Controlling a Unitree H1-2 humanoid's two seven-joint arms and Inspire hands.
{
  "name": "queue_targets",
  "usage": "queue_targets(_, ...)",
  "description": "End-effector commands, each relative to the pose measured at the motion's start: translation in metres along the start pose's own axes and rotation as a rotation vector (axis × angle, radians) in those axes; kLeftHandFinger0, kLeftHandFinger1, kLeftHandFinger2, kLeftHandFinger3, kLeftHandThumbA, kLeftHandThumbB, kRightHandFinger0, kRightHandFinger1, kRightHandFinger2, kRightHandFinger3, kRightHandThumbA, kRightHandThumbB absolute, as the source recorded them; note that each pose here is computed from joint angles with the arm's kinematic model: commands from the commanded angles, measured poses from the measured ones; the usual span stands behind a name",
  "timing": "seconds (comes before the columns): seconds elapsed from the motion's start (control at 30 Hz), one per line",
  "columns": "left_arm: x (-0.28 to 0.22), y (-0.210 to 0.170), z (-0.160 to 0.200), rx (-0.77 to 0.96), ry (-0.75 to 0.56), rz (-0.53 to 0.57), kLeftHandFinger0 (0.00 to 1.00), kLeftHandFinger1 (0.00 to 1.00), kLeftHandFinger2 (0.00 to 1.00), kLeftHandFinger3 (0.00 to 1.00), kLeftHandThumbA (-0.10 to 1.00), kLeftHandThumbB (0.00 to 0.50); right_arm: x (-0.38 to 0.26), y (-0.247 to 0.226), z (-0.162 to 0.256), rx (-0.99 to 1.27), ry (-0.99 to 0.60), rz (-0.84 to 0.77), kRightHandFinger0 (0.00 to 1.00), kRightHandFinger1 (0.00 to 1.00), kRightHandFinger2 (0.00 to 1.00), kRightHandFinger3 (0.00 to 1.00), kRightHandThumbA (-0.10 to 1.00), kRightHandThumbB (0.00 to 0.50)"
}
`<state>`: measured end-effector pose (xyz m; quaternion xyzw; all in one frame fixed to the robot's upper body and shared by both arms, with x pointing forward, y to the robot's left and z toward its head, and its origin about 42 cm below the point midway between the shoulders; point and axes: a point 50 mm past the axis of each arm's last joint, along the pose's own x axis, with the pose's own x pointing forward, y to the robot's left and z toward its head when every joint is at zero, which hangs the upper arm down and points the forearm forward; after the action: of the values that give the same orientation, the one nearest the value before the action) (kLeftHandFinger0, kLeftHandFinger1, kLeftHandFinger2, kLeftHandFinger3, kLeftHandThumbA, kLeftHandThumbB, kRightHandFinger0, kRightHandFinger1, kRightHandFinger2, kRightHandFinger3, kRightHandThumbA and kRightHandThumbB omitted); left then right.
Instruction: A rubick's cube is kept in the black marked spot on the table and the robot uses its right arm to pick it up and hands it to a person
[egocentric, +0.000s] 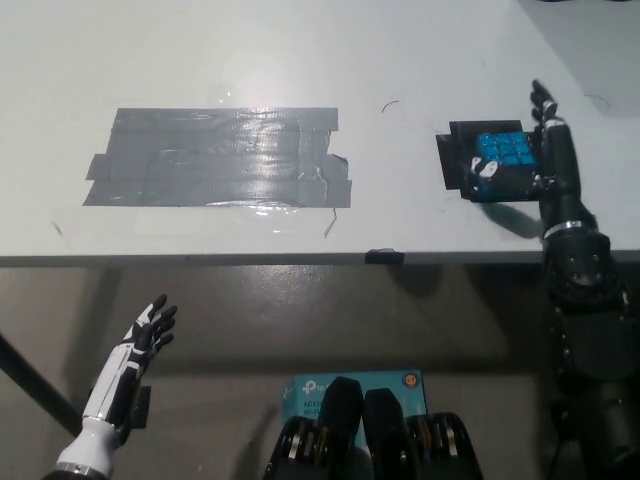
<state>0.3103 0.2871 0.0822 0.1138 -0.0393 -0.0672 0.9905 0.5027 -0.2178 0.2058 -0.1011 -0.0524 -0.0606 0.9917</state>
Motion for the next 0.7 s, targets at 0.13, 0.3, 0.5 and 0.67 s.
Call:
queue_targets(0.13,0.015,0.006,0.017,0.019,-0.083,-0.016,1.00,1.00,1.00,1.00,1.00,0.243,0.030,-0.003,0.024,0.053,-0.045,-0.040,1.00,1.00,1.00,1.00,0.92,0.461)
queue_targets(0.3,0.015,0.006,0.019,0.023,-0.086,-0.009,1.00,1.00,1.00,1.00,1.00,0.245,0.034,-0.002,0.013,0.047,-0.019,-0.057,1.00,1.00,1.00,1.00,0.90,0.461)
queue_targets(0.5,0.018,0.008,0.022,0.028,-0.088,-0.011,1.00,1.00,1.00,1.00,1.00,0.248,0.039,-0.004,0.011,0.039,-0.001,-0.072,1.00,1.00,1.00,1.00,0.95,0.479)
queue_targets(0.67,0.018,0.008,0.021,0.025,-0.090,-0.011,1.00,1.00,1.00,1.00,1.00,0.241,0.039,-0.002,0.006,0.078,0.014,-0.072,1.00,1.00,1.00,1.00,0.90,0.485)
